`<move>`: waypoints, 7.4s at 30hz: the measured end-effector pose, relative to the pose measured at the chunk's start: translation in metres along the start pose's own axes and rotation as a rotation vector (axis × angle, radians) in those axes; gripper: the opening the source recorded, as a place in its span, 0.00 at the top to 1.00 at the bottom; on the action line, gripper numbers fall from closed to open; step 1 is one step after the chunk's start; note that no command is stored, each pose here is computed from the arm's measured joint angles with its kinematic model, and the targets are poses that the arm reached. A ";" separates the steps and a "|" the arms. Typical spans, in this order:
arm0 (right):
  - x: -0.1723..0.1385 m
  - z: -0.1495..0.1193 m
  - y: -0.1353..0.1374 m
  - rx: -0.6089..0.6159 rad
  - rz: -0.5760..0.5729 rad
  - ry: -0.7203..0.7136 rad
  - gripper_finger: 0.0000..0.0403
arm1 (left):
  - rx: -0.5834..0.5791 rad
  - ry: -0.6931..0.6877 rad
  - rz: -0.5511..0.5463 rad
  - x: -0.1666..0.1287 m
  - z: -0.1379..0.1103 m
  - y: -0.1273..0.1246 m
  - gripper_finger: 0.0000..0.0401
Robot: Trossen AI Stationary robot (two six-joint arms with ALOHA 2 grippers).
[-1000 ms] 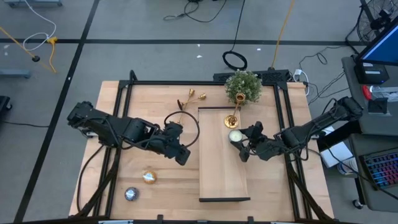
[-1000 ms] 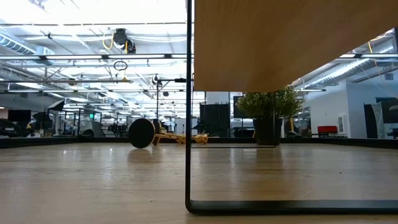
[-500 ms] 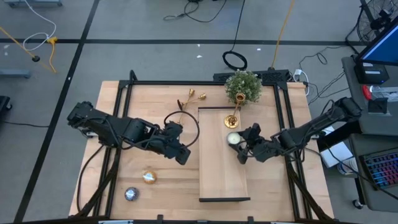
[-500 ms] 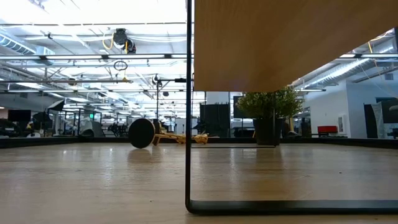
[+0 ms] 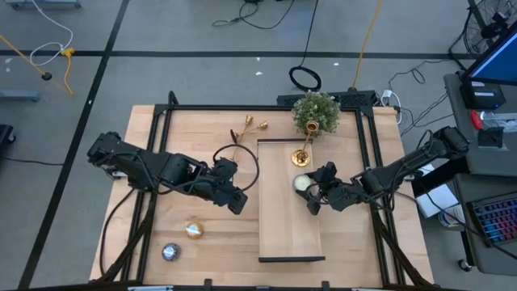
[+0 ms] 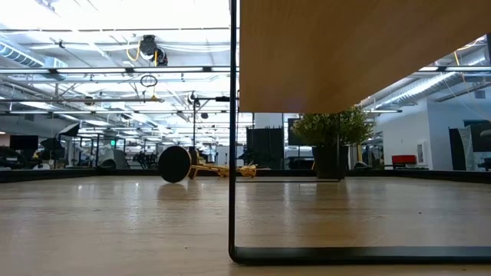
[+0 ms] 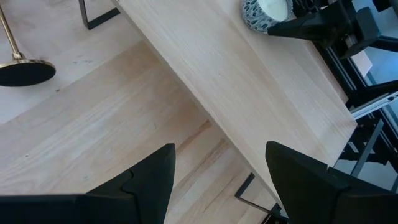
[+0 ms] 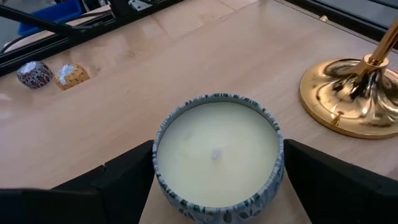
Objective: Pick & Place candle stick holders
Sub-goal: Put the green patterned scented candle on the shelf, then put the right gold candle holder on the shelf
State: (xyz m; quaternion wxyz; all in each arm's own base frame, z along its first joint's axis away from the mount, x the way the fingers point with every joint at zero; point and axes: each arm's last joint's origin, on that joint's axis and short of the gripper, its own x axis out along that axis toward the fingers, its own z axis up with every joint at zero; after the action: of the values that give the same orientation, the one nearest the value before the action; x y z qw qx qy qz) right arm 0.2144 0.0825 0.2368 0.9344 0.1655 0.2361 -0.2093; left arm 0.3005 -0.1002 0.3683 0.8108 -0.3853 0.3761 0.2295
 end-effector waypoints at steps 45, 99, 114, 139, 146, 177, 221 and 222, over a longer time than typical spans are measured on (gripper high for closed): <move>-0.040 0.022 -0.020 0.108 0.045 -0.103 0.15 | 0.015 0.002 0.000 0.000 0.001 0.000 0.37; -0.103 0.088 -0.022 0.408 0.191 -0.686 0.15 | 0.543 0.317 0.168 0.158 0.207 0.236 0.37; -0.102 0.087 -0.021 0.396 0.186 -0.683 0.15 | 0.593 0.325 0.208 0.189 0.203 0.235 0.37; -0.099 0.086 -0.017 0.433 0.204 -0.677 0.15 | 0.549 0.406 0.293 0.200 0.183 0.263 0.37; -0.099 0.087 -0.017 0.441 0.206 -0.681 0.15 | 0.538 0.410 0.286 0.199 0.183 0.264 0.62; -0.093 0.085 -0.012 0.425 0.199 -0.672 0.15 | 0.473 0.101 0.170 0.133 0.213 0.247 0.99; -0.092 0.084 -0.011 0.485 0.219 -0.668 0.15 | 0.539 0.221 0.210 0.219 0.194 0.255 0.68; -0.092 0.084 -0.011 0.485 0.219 -0.668 0.15 | 0.539 0.223 0.212 0.219 0.194 0.255 0.70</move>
State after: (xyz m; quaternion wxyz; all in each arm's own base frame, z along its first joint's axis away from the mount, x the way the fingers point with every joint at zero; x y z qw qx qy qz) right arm 0.1673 0.0677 0.3518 0.9103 0.3274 -0.1546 -0.2004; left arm 0.3497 0.2248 0.1627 0.8092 -0.1378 0.5480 0.1610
